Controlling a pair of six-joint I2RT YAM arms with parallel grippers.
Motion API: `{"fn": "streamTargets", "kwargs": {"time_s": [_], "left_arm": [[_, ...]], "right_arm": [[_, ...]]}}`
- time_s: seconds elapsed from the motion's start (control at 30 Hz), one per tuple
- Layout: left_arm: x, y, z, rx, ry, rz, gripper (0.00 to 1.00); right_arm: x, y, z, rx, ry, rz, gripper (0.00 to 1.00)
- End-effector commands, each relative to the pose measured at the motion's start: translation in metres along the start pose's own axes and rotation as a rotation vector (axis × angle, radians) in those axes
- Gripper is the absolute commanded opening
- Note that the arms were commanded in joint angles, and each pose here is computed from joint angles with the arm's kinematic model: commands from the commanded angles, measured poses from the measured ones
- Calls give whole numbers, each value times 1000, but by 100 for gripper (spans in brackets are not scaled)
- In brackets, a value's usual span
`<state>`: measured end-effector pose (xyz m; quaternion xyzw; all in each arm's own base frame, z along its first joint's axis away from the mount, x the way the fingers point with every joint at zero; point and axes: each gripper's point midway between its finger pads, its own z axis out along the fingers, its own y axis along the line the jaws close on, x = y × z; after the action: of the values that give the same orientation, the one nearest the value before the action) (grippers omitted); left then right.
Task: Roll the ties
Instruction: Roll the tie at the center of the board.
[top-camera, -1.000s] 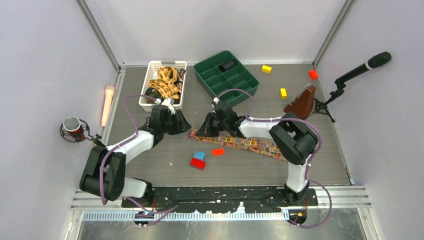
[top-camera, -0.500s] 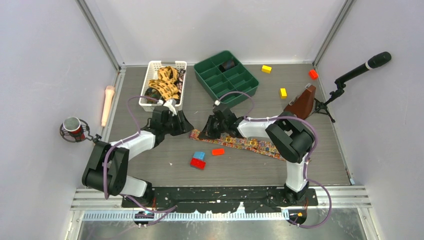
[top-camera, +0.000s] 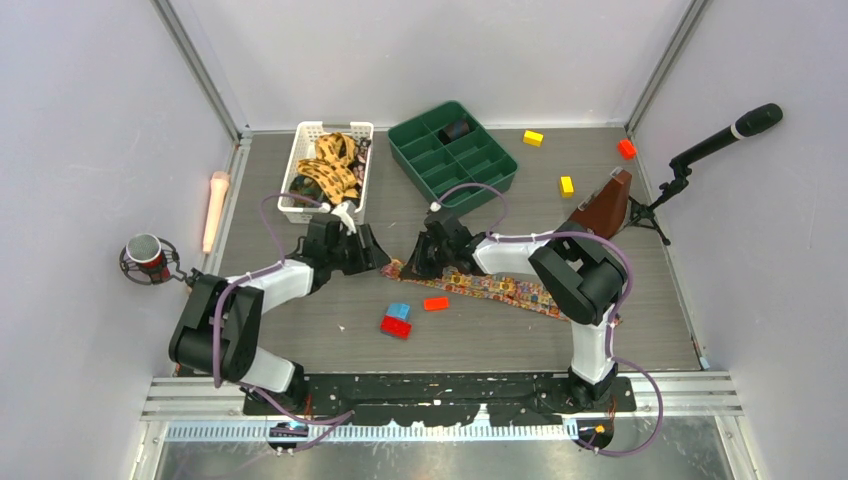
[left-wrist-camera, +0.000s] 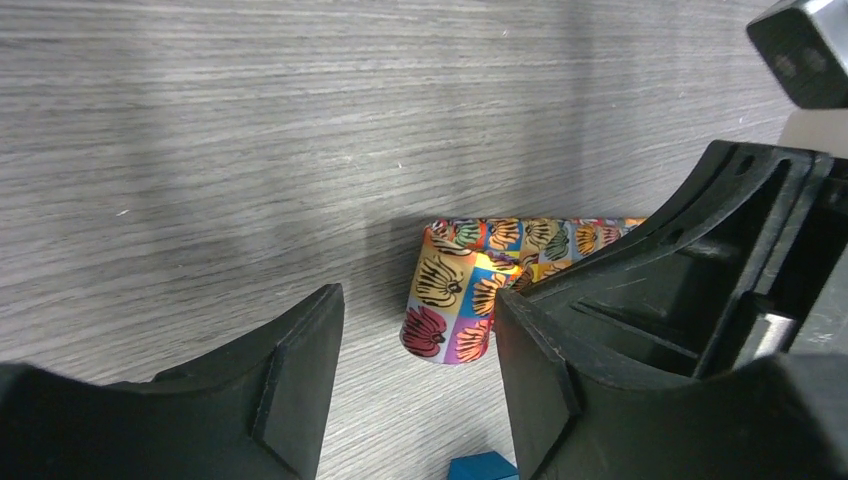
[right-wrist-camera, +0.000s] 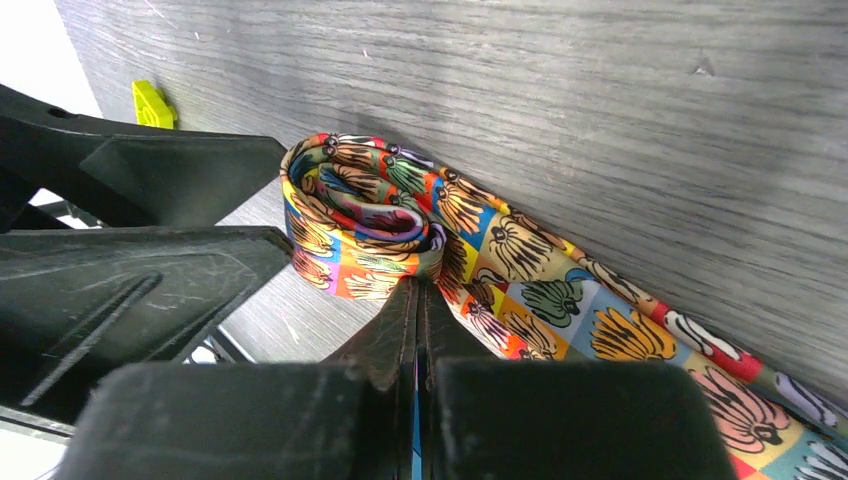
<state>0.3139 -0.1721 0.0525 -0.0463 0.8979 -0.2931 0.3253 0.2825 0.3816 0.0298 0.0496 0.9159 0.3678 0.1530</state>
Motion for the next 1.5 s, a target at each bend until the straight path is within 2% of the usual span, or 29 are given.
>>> {"fn": "streamTargets", "kwargs": {"time_s": [0.0,0.37,0.67,0.83,1.07,1.27,1.47], "left_arm": [[-5,-11,5,74,1,34,60],[0,-18,9,134,10,42,64],[14,-13,21,155,67,41,60],[20,-12,24,171,78,36,57],[18,-17,24,199,78,42,43],[18,-19,22,205,79,49,34],[13,-9,20,130,76,59,33]], "right_arm": [[-17,9,-5,5,-56,-27,0],[-18,7,-5,9,-57,-25,0],[-20,7,-6,6,-60,-24,0],[-20,6,-5,7,-63,-22,0],[-20,7,-7,5,-67,-20,0],[-22,9,-9,-2,-72,-28,0],[-33,27,-28,-70,-116,-142,0]]}}
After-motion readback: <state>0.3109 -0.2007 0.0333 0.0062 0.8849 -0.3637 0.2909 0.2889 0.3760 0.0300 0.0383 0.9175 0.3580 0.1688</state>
